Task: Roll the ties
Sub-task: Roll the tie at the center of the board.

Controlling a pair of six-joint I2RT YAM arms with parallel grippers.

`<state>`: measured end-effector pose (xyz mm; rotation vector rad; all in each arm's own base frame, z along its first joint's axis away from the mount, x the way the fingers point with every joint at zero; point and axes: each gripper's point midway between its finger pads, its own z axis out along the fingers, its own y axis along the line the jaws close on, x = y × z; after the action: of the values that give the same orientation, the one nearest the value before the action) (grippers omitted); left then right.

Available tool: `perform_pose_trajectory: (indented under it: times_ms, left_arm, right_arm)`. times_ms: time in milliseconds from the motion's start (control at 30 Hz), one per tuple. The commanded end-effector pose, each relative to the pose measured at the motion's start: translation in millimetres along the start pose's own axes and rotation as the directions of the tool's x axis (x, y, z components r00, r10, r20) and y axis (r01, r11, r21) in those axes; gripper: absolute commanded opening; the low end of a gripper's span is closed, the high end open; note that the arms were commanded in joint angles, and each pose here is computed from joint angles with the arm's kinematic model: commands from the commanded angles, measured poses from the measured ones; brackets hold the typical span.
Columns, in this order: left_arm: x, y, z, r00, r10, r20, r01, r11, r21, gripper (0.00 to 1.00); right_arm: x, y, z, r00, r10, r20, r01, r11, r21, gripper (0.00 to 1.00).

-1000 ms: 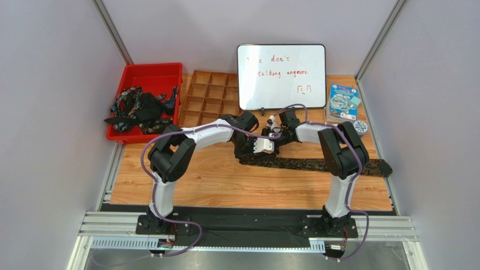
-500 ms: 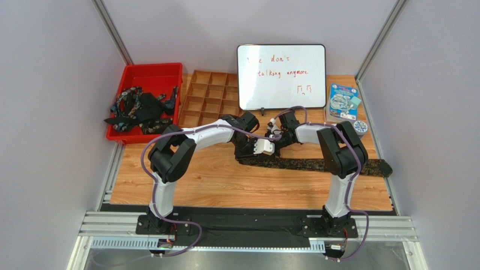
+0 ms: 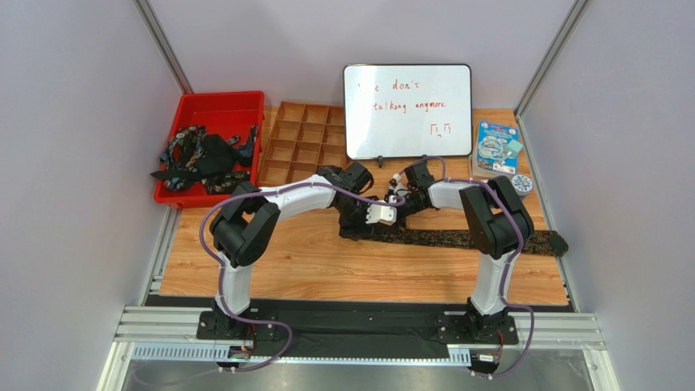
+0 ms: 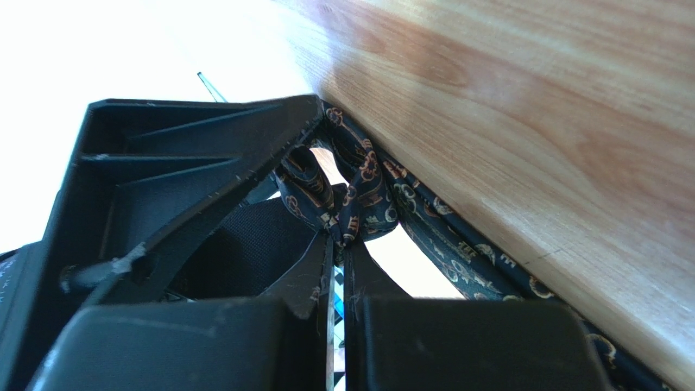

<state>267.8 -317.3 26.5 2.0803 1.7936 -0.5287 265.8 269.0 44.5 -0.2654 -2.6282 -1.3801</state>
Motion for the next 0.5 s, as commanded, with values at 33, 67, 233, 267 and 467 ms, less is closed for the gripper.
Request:
perform_pose_trajectory:
  times_ms: [33, 67, 233, 267, 467]
  left_arm:
    - [-17.6, 15.0, -9.6, 0.997, 0.068, 0.042, -0.066, 0.996, -0.056, 0.75]
    - [-17.6, 15.4, -9.1, 0.997, 0.071, 0.041, -0.068, 0.996, -0.055, 0.86]
    - [-20.4, 17.7, -10.5, 0.995, 0.086, 0.052, -0.082, 0.994, -0.068, 0.89]
    - [-22.5, 18.9, -11.6, 0.994, 0.093, 0.056, -0.089, 0.993, -0.077, 0.89]
    - [-26.0, 15.2, -3.5, 0.987, 0.127, 0.094, -0.123, 0.991, -0.051, 0.99]
  right_arm:
    - [-1.3, 4.3, 1.8, 1.0, 0.014, -0.008, -0.015, 1.0, -0.018, 0.0]
    - [-1.3, 4.7, 1.8, 1.0, 0.015, -0.009, -0.015, 1.0, -0.02, 0.0]
    - [-1.2, 3.6, 2.5, 1.0, 0.018, -0.012, -0.019, 1.0, -0.019, 0.0]
    - [-0.9, 2.8, 3.0, 1.0, 0.022, -0.015, -0.022, 1.0, -0.018, 0.0]
    - [-2.0, 3.4, 2.9, 1.0, 0.018, -0.017, -0.019, 1.0, -0.021, 0.0]
